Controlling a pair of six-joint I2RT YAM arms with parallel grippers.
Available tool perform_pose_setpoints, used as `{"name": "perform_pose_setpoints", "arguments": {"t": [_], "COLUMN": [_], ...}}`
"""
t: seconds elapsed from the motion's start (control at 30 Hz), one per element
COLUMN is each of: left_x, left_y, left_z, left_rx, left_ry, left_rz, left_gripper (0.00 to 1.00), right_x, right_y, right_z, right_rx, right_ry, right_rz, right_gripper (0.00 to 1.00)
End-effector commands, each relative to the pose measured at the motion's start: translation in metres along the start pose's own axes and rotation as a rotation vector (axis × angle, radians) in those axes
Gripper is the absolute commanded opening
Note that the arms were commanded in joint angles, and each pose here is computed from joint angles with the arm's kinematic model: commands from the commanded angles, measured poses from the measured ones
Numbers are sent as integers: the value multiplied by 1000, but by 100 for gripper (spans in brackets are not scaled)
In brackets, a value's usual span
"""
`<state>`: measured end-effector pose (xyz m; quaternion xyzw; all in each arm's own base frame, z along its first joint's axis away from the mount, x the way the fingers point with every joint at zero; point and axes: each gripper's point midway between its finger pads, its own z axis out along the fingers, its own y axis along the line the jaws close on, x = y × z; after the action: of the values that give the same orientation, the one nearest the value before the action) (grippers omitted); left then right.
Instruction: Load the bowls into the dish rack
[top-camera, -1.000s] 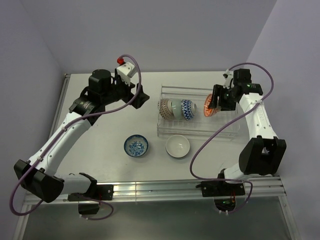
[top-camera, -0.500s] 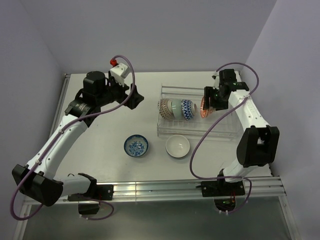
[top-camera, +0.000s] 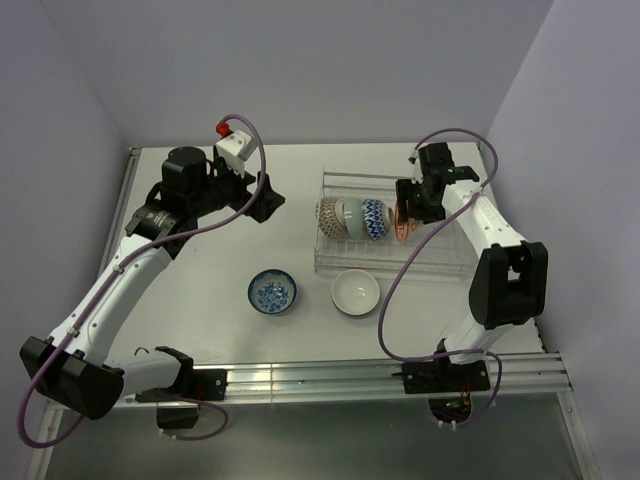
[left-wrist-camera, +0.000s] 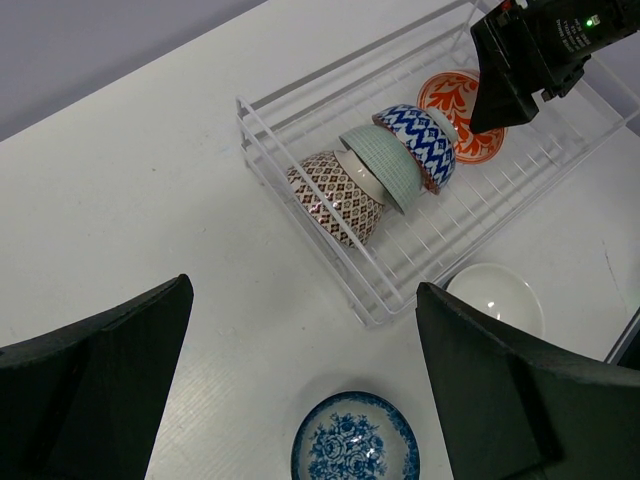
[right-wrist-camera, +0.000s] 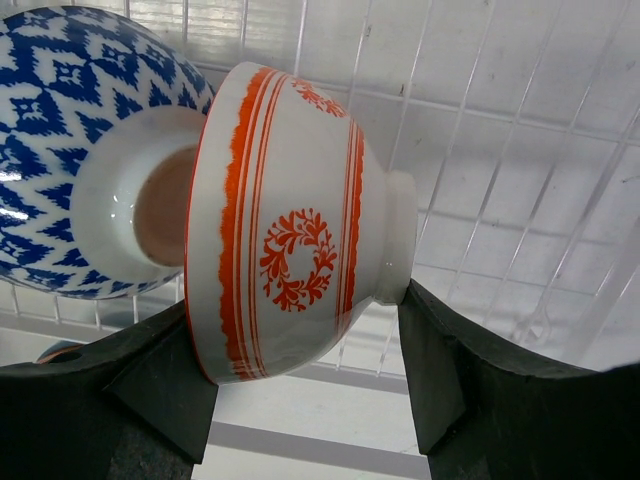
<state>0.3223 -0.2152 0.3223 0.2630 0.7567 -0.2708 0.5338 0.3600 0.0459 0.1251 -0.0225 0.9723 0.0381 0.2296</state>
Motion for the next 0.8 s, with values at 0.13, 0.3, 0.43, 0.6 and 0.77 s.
{"name": "perform_pose_setpoints", "arguments": {"t": [0.13, 0.3, 0.43, 0.6, 0.77], "left_x": [-12, -12, -11, -7, -3], "left_y": [-4, -3, -3, -3, 0], "left_z": [-8, -9, -9, -7, -7], "left_rx": [15, 13, 14, 17, 8], "left_ry": [-49, -48, -46, -38, -31], "left_rz": [10, 17, 17, 10, 16], "left_gripper": [99, 99, 99, 100, 100], "right_x": [-20, -22, -22, -12, -7], "right_y": [-13, -11, -9, -5, 0], "right_z": [-7, -8, -12, -3, 4], "right_rx": [106, 105, 96, 78, 87], "right_ry": [-89, -85, -93, -48, -25], "right_rz": [-18, -16, -22, -20, -23], "right_gripper": [0, 0, 0, 0, 1]}}
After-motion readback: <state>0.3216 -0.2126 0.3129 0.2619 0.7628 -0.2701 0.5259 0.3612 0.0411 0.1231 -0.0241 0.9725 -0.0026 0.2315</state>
